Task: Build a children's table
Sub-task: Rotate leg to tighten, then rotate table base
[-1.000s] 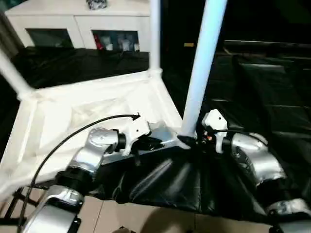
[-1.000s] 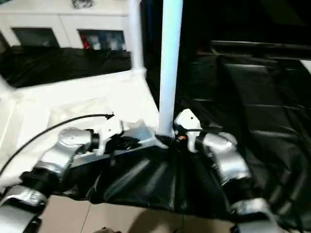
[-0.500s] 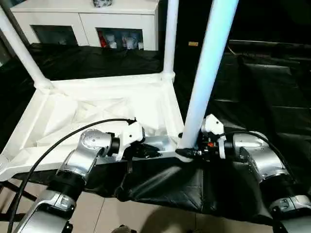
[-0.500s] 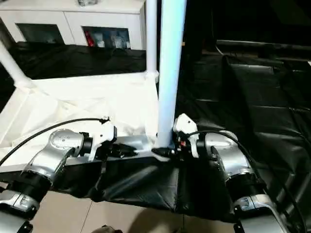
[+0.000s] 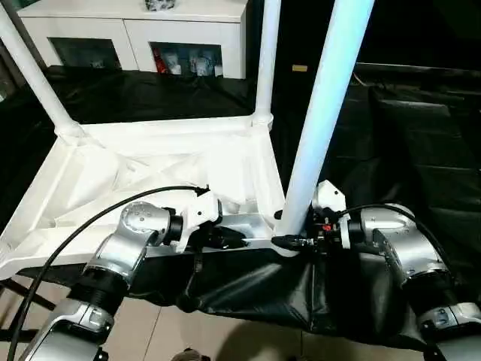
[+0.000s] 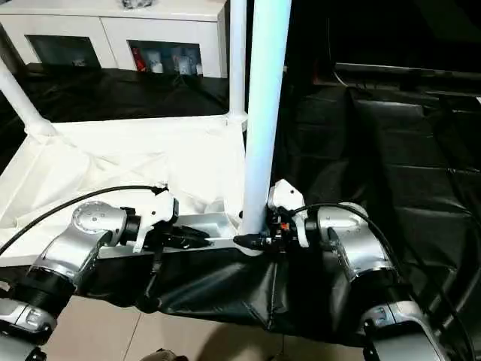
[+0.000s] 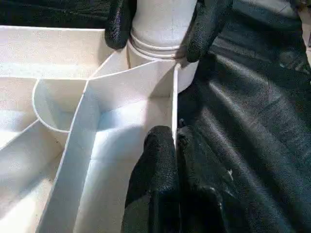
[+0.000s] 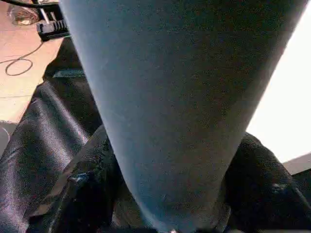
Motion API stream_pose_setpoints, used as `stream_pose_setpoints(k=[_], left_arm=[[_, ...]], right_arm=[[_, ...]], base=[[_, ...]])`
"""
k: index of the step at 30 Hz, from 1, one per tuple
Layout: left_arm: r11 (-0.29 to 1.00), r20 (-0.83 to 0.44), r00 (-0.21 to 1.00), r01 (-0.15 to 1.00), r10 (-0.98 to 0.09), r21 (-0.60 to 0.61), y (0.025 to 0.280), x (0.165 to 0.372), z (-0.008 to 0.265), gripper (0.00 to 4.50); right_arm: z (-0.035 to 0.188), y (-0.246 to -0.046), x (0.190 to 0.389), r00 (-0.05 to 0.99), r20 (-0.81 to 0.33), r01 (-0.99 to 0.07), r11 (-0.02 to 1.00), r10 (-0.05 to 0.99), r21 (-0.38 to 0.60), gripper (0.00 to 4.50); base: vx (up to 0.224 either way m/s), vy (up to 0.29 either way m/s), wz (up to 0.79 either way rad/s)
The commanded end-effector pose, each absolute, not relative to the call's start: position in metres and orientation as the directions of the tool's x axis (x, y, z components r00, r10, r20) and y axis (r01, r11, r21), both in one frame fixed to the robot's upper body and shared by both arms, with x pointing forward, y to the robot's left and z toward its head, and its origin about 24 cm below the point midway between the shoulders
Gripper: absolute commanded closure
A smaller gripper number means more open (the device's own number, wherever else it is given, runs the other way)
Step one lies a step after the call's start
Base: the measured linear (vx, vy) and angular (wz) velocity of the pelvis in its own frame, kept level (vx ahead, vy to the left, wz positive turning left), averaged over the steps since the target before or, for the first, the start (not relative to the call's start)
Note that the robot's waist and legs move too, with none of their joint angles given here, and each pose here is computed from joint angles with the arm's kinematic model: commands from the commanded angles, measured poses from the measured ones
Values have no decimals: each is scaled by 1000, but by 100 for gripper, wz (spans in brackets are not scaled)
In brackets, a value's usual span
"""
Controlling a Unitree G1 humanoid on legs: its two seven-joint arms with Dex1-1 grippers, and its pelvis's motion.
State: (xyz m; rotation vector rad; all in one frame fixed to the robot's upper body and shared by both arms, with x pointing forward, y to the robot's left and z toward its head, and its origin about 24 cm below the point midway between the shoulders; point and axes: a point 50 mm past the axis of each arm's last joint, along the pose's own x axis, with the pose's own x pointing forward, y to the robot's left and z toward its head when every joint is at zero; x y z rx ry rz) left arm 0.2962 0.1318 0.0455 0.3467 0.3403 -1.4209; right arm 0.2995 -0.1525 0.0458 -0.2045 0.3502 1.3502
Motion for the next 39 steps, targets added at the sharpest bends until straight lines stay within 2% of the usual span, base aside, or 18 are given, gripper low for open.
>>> stream_pose_setpoints(k=[1, 6, 7, 8, 9, 11, 13, 15, 19, 23, 26, 29, 30, 31, 33, 35, 38, 39], left_arm=[[174, -371, 183, 983, -910, 60, 131, 302, 55, 450], [186, -374, 198, 980, -906, 69, 130, 303, 54, 450], [277, -373, 294, 956, -880, 98, 118, 312, 52, 450], [289, -372, 305, 952, -876, 102, 116, 313, 52, 450], [394, -358, 416, 909, -836, 136, 94, 323, 50, 450], [455, -331, 475, 879, -815, 139, 76, 327, 52, 450], [475, -318, 492, 870, -810, 135, 69, 327, 53, 450], [483, -311, 498, 866, -809, 129, 60, 325, 52, 450], [482, -315, 499, 865, -807, 136, 55, 324, 50, 450], [472, -331, 501, 865, -800, 169, 55, 321, 45, 450], [457, -339, 492, 871, -802, 182, 59, 319, 44, 450], [449, -346, 489, 872, -801, 194, 62, 319, 43, 450], [440, -347, 482, 876, -804, 198, 64, 318, 43, 450], [436, -347, 479, 878, -806, 199, 66, 318, 43, 450], [430, -351, 475, 880, -807, 202, 73, 319, 44, 450], [446, -356, 496, 869, -792, 216, 81, 321, 44, 450], [443, -364, 491, 871, -792, 211, 87, 321, 44, 450], [443, -363, 491, 871, -792, 211, 87, 321, 44, 450]], right_arm=[[31, -143, 287, 77, -384, -980, 140, 920, 139, 191], [30, -143, 287, 91, -382, -979, 153, 920, 135, 191], [22, -133, 296, 297, -366, -929, 356, 882, 103, 191], [21, -131, 297, 322, -363, -920, 380, 874, 99, 191], [11, -115, 305, 555, -338, -787, 611, 760, 82, 191], [7, -99, 310, 687, -333, -649, 752, 645, 117, 191], [6, -88, 310, 742, -310, -575, 802, 595, 164, 191], [6, -75, 308, 768, -300, -545, 823, 567, 161, 191], [8, -68, 307, 780, -284, -537, 830, 557, 152, 191], [14, -68, 311, 817, -267, -503, 858, 511, 102, 191], [16, -69, 309, 813, -258, -529, 848, 521, 47, 191], [17, -72, 308, 812, -242, -540, 841, 531, 31, 191], [19, -74, 308, 813, -229, -542, 840, 535, 39, 191], [20, -76, 308, 810, -220, -549, 835, 543, 39, 156], [25, -86, 307, 800, -205, -574, 819, 564, 15, 119], [31, -104, 306, 785, -194, -604, 797, 589, -22, 116], [37, -132, 303, 779, -203, -613, 789, 593, -47, 87], [37, -133, 302, 779, -202, -614, 788, 594, -47, 77]], base=[[0, 0, 0], [0, 0, 0], [0, 0, 0], [0, 0, 0], [0, 0, 0], [0, 0, 0], [0, 0, 0], [0, 0, 0], [0, 0, 0], [0, 0, 0], [0, 0, 0], [0, 0, 0], [0, 0, 0], [0, 0, 0], [0, 0, 0], [0, 0, 0], [0, 0, 0], [0, 0, 0]])
